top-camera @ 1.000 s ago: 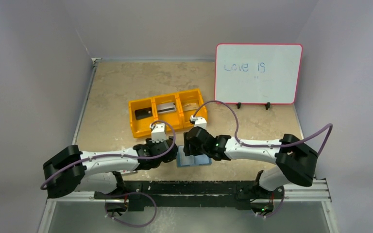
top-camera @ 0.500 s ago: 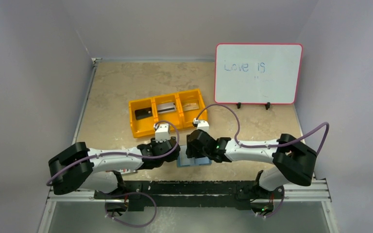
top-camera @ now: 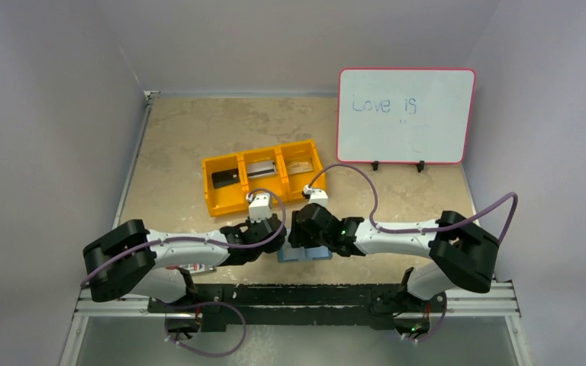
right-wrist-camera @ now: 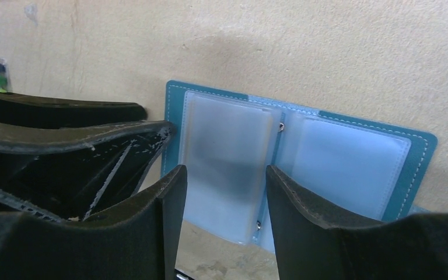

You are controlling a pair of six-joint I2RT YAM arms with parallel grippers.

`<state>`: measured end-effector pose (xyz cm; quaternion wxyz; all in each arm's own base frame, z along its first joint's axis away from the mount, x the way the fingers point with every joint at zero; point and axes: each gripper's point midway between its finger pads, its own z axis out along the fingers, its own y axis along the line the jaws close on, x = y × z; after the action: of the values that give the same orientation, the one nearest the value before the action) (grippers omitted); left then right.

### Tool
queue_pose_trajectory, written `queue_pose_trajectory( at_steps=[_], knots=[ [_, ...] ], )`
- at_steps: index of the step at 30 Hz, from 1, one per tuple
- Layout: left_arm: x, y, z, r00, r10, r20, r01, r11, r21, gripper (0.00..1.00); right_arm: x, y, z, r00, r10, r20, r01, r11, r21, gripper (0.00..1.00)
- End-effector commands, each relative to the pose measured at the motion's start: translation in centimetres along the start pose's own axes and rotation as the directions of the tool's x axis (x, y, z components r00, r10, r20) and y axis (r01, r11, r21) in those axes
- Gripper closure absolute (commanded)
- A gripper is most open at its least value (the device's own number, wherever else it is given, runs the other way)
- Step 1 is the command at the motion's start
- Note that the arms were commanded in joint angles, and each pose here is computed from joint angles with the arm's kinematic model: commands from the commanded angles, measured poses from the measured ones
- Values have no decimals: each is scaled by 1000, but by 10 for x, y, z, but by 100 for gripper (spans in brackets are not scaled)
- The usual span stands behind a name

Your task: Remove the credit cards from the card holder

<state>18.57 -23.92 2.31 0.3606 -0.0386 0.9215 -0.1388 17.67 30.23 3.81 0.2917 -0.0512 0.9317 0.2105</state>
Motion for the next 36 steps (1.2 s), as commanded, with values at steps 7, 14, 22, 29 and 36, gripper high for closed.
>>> queue_pose_trajectory(
  at_steps=[7, 14, 22, 29, 36],
  knots=[
    [10, 10, 6, 999, -41, -10, 41, 998, -38, 94, 2, 11, -1, 997, 73, 11, -72, 995, -71, 48],
    [-18, 0, -12, 990, -115, 78, 112, 993, 41, 100, 8, 8, 1, 994, 108, -4, -108, 992, -66, 49],
    [-25, -24, -18, 977, -197, 85, 179, 966, 186, 100, 6, 13, -1, 993, 118, 0, -118, 989, -94, 47],
    [6, -12, -4, 977, -214, -1, 212, 967, 138, 100, 5, 13, -1, 993, 114, 5, -113, 990, -90, 47],
    [24, 10, 5, 979, -203, -25, 205, 977, 64, 100, 1, 19, -1, 999, 52, 14, -50, 993, -106, 40]
  ],
)
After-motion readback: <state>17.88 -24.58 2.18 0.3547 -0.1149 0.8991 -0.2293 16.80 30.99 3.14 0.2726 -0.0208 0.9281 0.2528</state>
